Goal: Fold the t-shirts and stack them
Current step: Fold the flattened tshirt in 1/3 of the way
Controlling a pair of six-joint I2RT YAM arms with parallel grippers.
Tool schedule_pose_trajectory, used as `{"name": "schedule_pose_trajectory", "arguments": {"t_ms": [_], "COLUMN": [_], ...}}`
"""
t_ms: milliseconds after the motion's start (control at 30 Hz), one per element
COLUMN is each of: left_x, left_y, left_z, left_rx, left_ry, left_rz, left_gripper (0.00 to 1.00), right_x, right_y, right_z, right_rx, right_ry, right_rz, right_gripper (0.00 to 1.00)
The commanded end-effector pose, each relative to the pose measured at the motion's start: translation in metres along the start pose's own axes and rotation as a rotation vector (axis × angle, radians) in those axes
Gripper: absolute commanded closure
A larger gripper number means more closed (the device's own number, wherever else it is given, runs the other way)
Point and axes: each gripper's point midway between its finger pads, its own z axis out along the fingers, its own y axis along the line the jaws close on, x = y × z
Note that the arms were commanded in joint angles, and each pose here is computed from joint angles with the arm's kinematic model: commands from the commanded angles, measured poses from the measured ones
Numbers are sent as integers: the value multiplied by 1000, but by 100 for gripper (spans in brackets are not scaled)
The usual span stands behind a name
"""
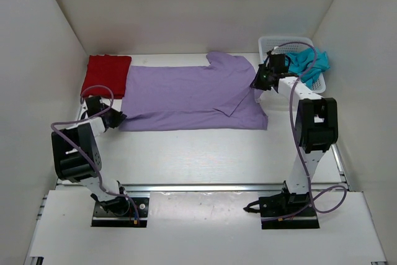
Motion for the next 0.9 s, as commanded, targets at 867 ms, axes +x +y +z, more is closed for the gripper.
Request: {"name": "schedule_pose_trajectory", "arguments": {"t_ms": [867], "left_x": [38], "left_y": [43], "left_z": [-40], "left_rx": [-9], "left_ry": [-7], "left_rz": [-26], "left_gripper": [54], "right_x": [102], "right_y": [-52], "right_z": [-97], "right_rx": [39], "right_ry": [-142], "right_rz": [232], "right_gripper": [75]}}
